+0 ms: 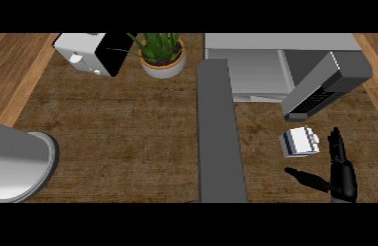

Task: Pick up the milk, place it into the microwave and close the microwave

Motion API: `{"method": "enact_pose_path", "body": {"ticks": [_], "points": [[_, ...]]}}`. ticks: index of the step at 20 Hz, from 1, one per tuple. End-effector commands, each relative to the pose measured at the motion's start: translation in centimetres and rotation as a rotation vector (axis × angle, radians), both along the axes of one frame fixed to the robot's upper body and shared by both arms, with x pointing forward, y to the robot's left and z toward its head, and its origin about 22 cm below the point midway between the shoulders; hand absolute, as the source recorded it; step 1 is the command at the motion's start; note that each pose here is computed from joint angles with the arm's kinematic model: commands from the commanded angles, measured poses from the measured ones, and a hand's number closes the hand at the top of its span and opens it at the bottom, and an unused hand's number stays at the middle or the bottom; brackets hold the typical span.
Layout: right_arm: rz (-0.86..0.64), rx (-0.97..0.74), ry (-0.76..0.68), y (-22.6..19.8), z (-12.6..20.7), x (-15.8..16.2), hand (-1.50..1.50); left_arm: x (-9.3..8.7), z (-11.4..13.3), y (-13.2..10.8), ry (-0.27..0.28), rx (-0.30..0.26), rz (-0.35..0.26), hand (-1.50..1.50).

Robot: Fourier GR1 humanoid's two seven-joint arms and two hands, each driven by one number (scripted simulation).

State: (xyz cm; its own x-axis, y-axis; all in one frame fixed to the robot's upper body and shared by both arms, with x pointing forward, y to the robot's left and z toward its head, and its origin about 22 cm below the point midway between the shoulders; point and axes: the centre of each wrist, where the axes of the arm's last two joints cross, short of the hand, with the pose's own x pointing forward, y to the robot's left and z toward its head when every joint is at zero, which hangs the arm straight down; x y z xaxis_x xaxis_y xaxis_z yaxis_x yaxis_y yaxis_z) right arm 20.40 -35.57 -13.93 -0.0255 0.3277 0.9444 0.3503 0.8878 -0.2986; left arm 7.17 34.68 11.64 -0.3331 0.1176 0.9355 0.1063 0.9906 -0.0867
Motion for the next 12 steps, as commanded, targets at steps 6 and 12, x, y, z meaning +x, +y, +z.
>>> {"method": "enact_pose_path", "body": {"ticks": [6,12], "points": [[0.012,0.049,-0.032,-0.3,-2.2,0.0,-1.50,-1.9,0.4,-1.4,-0.043,-0.037,-0.039,-1.50],[0.034,0.162,-0.086,0.9,-2.5,0.6,1.50,-1.7,1.8,0.0,-0.050,-0.022,-0.057,-1.50]]}}
